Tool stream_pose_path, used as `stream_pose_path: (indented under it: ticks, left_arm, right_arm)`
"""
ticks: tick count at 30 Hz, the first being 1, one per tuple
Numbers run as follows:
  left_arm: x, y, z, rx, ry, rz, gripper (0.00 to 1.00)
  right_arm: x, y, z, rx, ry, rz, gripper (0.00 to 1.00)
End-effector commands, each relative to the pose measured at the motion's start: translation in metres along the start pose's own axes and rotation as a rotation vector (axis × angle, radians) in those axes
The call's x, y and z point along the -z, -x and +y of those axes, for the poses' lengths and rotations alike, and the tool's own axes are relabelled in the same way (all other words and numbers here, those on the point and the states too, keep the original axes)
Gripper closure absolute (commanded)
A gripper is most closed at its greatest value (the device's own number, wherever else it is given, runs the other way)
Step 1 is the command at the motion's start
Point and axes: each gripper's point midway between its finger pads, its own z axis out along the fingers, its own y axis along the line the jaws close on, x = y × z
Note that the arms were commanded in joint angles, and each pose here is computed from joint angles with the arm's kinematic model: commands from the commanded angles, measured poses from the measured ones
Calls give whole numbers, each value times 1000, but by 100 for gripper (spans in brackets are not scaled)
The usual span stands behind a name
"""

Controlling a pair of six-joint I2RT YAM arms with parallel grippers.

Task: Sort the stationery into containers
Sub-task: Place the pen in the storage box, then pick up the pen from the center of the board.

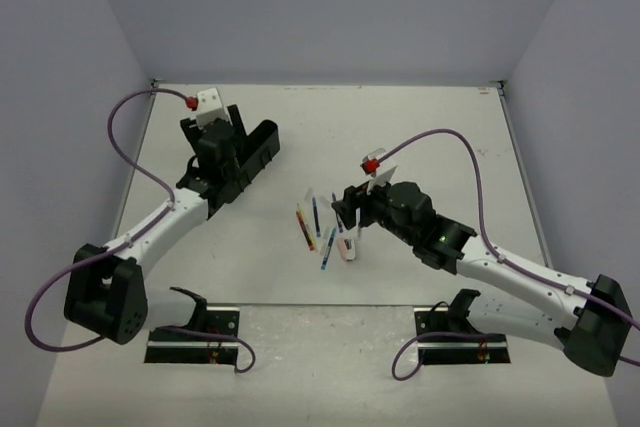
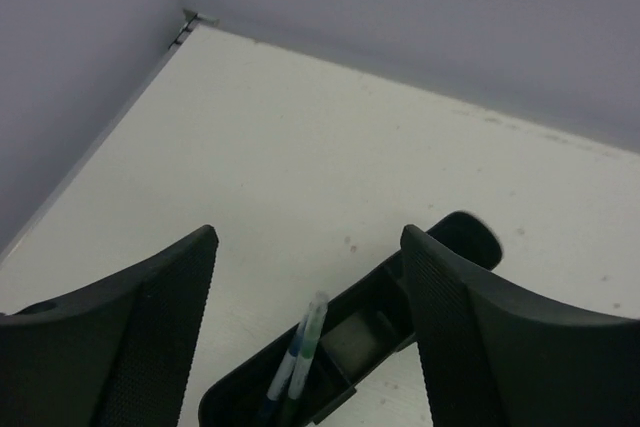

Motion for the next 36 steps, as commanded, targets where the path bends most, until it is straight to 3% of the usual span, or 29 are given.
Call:
stream_pose_path:
  ticks: [1,2,4,7,10,16,26,36]
  left_arm:
    - [43,97,-5,213,-108,-31,12]
    - [55,114,-14,234,-179,-16,2]
    - [78,121,-21,207,-288,47,0]
    - [119,93,-9,126,-392,171,0]
    - [145,65,22,85,-376,194,0]
    - [157,-7,58,83,-314,213,0]
    - [162,-15,50,100,-370,215,0]
    - [168,-12,49,112,-387,196,0]
  right_arm:
    - [-14,7,-14,-43,-73,17,33]
    - [-17,-2,-18,-46,-97,56,33]
    - [-20,-7,-25,-70,-139,85,33]
    - [-22,-8,-36,-125,-198,103,33]
    - [-25,-21,-53,-180,-279,180,33]
    - [-34,-48,-78,-301,-429,318,37]
    - [-56,-94,-97,-347,-529,555,54]
    - [-67,-121,-104,-364,-569,675,65]
